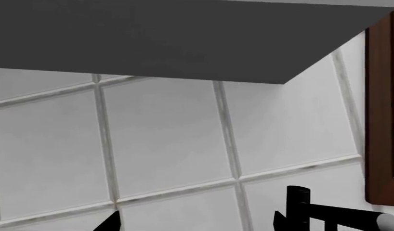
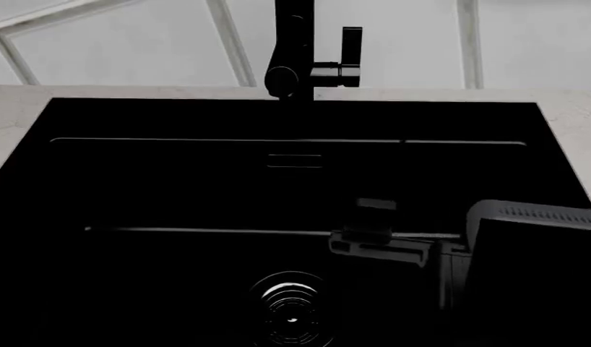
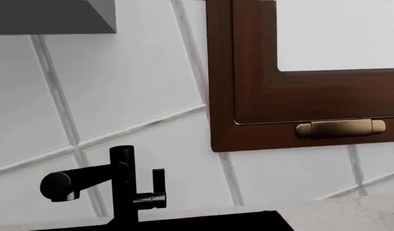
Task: Turn the sink spout to the right.
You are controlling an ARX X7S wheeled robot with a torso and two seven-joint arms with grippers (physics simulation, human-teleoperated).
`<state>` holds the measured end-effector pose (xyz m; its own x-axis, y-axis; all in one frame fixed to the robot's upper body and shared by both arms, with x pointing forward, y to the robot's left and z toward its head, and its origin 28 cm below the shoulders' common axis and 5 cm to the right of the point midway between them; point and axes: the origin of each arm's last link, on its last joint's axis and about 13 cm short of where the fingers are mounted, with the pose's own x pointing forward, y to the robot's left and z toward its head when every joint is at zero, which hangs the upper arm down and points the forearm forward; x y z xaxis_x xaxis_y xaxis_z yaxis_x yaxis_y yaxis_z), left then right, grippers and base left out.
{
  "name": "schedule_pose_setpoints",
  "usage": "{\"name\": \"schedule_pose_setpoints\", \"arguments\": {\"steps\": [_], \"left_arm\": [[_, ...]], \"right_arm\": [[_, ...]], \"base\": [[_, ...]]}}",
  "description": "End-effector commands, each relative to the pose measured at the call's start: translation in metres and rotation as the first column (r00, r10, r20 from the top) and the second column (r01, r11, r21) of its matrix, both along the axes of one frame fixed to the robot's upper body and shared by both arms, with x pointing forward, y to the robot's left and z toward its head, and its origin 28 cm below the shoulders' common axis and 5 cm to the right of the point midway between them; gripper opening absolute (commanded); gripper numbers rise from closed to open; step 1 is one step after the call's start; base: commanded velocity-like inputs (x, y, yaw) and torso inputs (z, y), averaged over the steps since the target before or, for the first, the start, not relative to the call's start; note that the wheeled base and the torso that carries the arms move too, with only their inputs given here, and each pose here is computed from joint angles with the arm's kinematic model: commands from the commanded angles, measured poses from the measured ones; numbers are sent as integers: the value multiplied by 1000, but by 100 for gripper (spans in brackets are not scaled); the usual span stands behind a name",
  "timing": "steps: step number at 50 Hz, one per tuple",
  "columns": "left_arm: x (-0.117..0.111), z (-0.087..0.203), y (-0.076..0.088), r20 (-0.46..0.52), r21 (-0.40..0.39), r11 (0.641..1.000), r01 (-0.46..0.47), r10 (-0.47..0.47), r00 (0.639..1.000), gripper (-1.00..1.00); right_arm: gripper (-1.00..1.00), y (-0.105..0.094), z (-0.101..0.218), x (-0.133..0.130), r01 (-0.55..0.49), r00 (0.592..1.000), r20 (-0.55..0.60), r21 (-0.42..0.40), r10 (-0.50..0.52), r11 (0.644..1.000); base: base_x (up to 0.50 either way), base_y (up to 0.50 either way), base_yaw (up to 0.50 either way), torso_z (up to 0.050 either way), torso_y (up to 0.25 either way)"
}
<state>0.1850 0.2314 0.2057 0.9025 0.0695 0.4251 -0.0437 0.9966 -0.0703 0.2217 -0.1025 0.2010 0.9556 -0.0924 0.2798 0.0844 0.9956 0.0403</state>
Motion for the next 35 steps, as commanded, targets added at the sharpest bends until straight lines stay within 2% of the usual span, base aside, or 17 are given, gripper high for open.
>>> {"name": "schedule_pose_setpoints", "arguments": {"steps": [1, 13, 17, 35], "left_arm": [[1, 0, 0, -3, 6, 1000, 3, -3, 1000, 100], [0, -1, 0, -5, 3, 1000, 7, -7, 1000, 100], [0, -1, 0, -3, 5, 1000, 9, -9, 1000, 100], [0, -1, 0, -3, 5, 1000, 9, -9, 1000, 100]], "right_arm": [[100, 21, 15, 11, -72, 997, -1, -14, 72, 997], [100, 40, 6, 17, -151, 988, -22, -9, 151, 988], [100, 49, 6, 15, -197, 980, -28, -43, 196, 979], [100, 49, 6, 15, -197, 980, -28, -43, 196, 979]], "base": [[0, 0, 0, 0, 0], [0, 0, 0, 0, 0], [0, 0, 0, 0, 0], [0, 0, 0, 0, 0]]}}
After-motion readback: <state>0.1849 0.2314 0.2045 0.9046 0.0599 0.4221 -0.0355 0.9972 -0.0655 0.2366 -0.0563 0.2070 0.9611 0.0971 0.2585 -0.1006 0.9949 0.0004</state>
